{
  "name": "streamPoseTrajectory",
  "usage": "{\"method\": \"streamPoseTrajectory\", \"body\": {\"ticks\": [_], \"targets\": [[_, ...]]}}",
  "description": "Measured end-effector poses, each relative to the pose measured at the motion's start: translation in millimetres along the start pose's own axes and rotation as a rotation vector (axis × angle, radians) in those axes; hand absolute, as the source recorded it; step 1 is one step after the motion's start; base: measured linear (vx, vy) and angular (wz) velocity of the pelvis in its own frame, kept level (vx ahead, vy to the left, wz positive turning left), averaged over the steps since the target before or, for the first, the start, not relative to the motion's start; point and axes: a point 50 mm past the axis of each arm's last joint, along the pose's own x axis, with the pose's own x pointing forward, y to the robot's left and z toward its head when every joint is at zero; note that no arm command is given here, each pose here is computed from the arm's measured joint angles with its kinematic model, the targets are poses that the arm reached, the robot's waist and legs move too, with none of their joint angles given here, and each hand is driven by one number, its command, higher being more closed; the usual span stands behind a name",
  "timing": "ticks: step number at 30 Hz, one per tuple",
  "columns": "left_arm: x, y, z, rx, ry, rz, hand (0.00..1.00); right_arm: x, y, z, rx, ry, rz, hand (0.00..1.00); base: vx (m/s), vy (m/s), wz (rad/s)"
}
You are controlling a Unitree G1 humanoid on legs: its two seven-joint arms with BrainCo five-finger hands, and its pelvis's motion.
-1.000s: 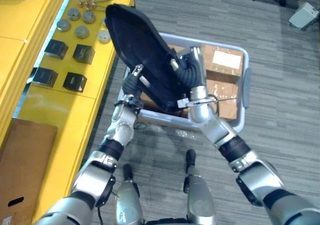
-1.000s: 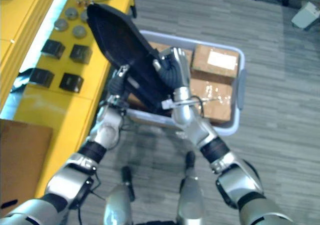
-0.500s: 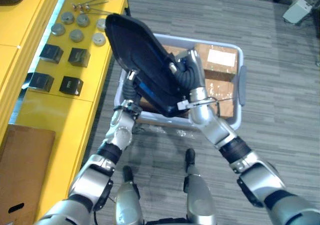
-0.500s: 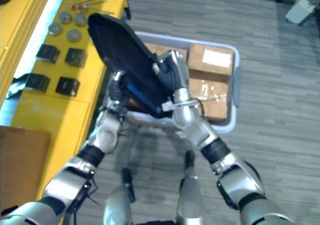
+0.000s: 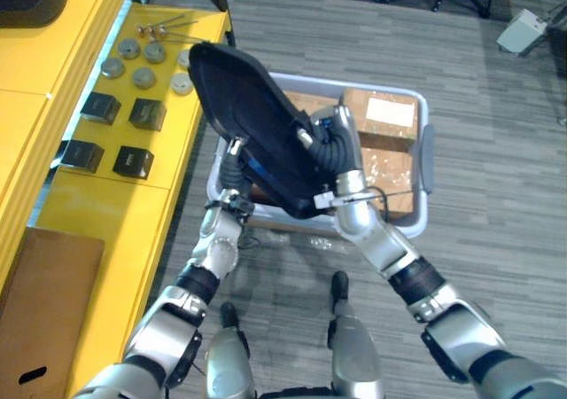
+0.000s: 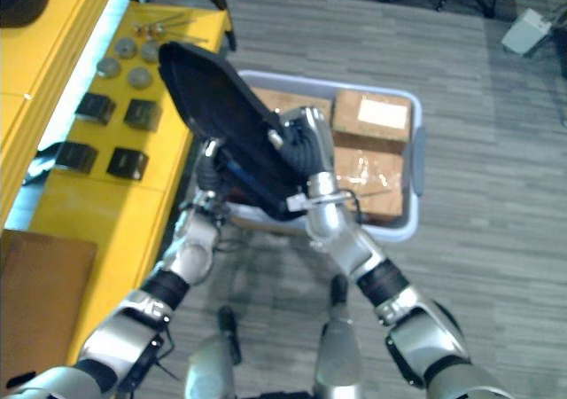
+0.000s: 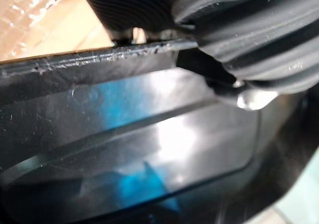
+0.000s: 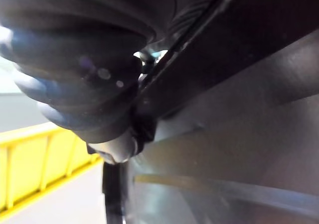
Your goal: Walk over and take plastic housings, then place them on the shelf
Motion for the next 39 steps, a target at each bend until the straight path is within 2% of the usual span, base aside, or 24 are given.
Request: {"method": "streamPoseTrajectory", "body": {"ticks": [5,8,13,17,26,32,34,37,39], "targets": [[-7.6,-2.7,-8.6,0.044,0.010,0.046,1.00,-9.2,-1.3,-9.2,0.012,0.065,-0.005,0.00,0.00,0.006,0.01],[-15.4,-3.7,-11.9,0.120,0.015,0.095,1.00,-18.1,-0.1,-16.4,0.019,0.114,0.002,0.00,0.00,0.016,0.02],[-23.7,-7.4,-17.2,0.344,0.016,0.199,1.00,-35.4,-5.5,-35.3,0.010,0.239,-0.005,0.00,0.00,0.023,0.05],[-40.3,2.3,-22.6,0.598,0.028,0.331,1.00,-45.6,-5.1,-34.6,0.067,0.279,-0.033,0.00,0.00,0.000,0.00],[-73.7,25.8,-27.9,0.879,0.027,0.534,1.00,-59.3,-24.1,-20.3,0.184,0.271,-0.207,0.00,0.00,0.002,-0.02],[-93.9,36.9,-25.1,0.914,0.007,0.688,1.00,-82.0,-35.9,-28.9,0.288,0.379,-0.305,0.00,0.03,0.023,-0.06],[-104.2,40.0,-24.3,0.884,-0.007,0.760,1.00,-100.3,-48.1,-34.9,0.383,0.443,-0.376,0.00,0.06,0.039,-0.08],[-109.2,42.4,-19.0,0.869,-0.030,0.793,1.00,-119.9,-60.9,-43.2,0.436,0.507,-0.441,0.00,0.03,0.034,-0.10],[-119.8,42.9,-7.2,0.846,-0.095,0.822,1.00,-147.6,-74.5,-53.7,0.461,0.592,-0.507,0.00,0.02,0.031,-0.17]]}}
